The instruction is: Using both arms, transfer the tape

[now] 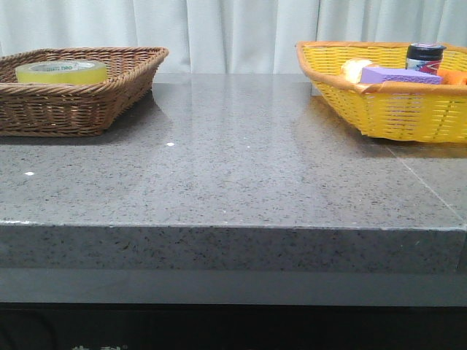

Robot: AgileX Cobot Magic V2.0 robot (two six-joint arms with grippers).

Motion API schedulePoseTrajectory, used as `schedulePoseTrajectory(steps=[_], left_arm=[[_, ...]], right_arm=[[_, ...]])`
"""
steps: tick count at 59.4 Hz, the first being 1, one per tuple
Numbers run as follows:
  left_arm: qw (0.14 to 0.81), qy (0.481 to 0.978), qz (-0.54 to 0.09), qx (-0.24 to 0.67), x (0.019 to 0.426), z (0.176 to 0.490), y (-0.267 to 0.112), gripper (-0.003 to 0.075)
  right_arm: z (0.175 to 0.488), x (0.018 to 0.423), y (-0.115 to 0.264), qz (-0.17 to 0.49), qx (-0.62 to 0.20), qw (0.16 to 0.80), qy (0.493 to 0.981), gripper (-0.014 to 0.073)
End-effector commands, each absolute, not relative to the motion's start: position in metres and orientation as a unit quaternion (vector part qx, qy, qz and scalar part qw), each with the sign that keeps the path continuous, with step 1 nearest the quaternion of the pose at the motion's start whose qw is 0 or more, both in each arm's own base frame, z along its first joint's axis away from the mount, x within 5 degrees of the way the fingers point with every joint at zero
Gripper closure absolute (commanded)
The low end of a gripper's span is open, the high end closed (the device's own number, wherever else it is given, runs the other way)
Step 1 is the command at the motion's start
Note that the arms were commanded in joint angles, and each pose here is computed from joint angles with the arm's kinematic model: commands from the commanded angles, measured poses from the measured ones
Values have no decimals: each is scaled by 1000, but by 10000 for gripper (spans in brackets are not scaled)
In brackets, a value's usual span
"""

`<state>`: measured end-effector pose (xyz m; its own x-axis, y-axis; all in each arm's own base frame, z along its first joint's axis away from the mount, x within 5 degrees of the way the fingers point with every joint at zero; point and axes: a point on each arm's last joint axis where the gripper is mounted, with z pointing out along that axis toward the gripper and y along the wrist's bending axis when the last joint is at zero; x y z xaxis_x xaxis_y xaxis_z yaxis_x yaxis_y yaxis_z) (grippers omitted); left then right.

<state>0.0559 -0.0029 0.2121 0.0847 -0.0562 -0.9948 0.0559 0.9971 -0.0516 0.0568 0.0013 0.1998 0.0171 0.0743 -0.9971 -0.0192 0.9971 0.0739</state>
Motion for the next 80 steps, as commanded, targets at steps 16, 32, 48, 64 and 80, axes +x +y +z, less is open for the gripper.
schedulePoseTrajectory(steps=[16,32,48,64,80], left_arm=[[766,641,-43,-8,54,218,-2,741],[766,641,-43,-8,54,218,-2,741],[766,641,-43,-8,54,218,-2,741],[766,641,-43,-8,54,218,-2,741],[766,641,-43,-8,54,218,-2,741]], right_arm=[[213,54,0,50,40,758,649,663],[213,54,-2,32,46,761,647,663],[213,54,-2,30,47,760,647,663],[213,54,-2,30,47,760,648,663],[213,54,-2,30,47,760,648,663]])
